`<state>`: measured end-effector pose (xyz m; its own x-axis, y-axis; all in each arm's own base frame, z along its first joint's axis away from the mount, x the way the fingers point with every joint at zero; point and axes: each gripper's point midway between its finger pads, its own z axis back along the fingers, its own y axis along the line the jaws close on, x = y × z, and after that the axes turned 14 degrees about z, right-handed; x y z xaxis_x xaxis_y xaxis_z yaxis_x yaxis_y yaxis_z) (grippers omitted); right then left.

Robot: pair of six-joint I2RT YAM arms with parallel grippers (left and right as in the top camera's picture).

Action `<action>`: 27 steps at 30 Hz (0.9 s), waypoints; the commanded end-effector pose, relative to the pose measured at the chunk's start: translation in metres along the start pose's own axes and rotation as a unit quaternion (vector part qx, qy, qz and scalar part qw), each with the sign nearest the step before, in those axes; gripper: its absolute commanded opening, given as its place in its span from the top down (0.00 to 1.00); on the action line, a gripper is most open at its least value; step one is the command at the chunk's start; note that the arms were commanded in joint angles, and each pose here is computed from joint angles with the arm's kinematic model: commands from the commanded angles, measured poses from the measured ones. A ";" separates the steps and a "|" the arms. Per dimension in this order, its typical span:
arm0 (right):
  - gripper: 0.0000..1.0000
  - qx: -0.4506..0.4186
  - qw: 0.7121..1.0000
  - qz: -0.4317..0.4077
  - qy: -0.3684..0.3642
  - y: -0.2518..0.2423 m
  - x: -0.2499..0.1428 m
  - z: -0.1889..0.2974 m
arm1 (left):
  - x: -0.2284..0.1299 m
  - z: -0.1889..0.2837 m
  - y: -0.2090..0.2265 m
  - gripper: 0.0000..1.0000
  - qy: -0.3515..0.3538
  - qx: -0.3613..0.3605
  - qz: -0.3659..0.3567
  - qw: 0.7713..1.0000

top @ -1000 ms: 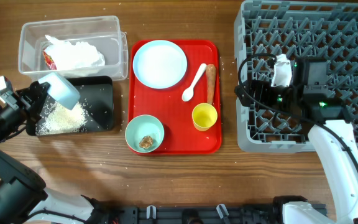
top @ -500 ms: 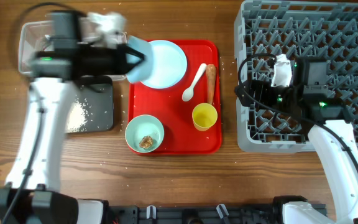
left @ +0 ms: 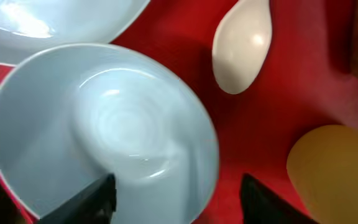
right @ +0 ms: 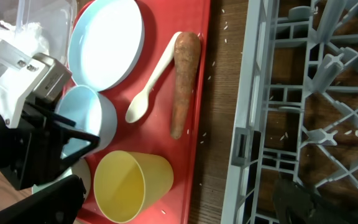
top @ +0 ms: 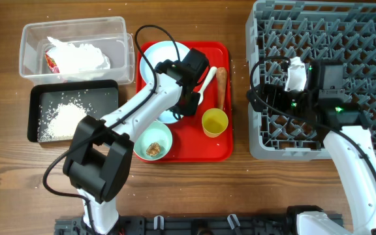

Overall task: Sort waste into correct bins and load items into the dishwasher rack
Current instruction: 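Set the empty light-blue bowl back on the red tray, then grasp the mint bowl with the left gripper and tip scraps onto black tray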

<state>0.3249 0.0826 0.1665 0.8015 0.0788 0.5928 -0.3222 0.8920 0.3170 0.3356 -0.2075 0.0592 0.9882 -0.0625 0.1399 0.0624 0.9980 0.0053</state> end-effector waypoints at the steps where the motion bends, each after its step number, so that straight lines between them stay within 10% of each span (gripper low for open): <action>1: 0.00 -0.014 1.000 -0.001 -0.001 -0.005 0.004 0.001 | 0.017 0.028 -0.001 0.20 -0.027 -0.005 0.011 1.000; 6: 0.00 -0.015 1.000 -0.005 0.007 -0.005 0.000 0.001 | -0.023 0.070 0.023 0.20 0.034 0.033 0.108 0.993; 13: 0.00 -0.024 1.000 -0.004 0.008 -0.008 -0.001 0.001 | -0.088 0.006 0.017 0.30 0.094 0.069 0.082 0.990; 18: 0.00 -0.024 1.000 -0.007 0.011 -0.008 -0.003 0.001 | -0.089 -0.016 0.018 0.55 0.081 0.058 0.087 0.991; 21: 0.00 -0.023 1.000 -0.007 0.012 -0.008 -0.003 0.001 | -0.088 -0.016 0.018 0.91 0.080 0.057 0.087 0.991; 27: 0.00 -0.024 1.000 -0.006 0.012 -0.008 -0.003 0.001 | -0.086 -0.017 0.016 0.96 0.076 0.054 0.087 0.992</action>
<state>0.3213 0.0767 0.1608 0.8186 0.0802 0.5687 -0.2954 0.9080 0.2970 0.2524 -0.1863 0.0300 0.9934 0.1143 -0.0090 -0.1127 0.9877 0.1088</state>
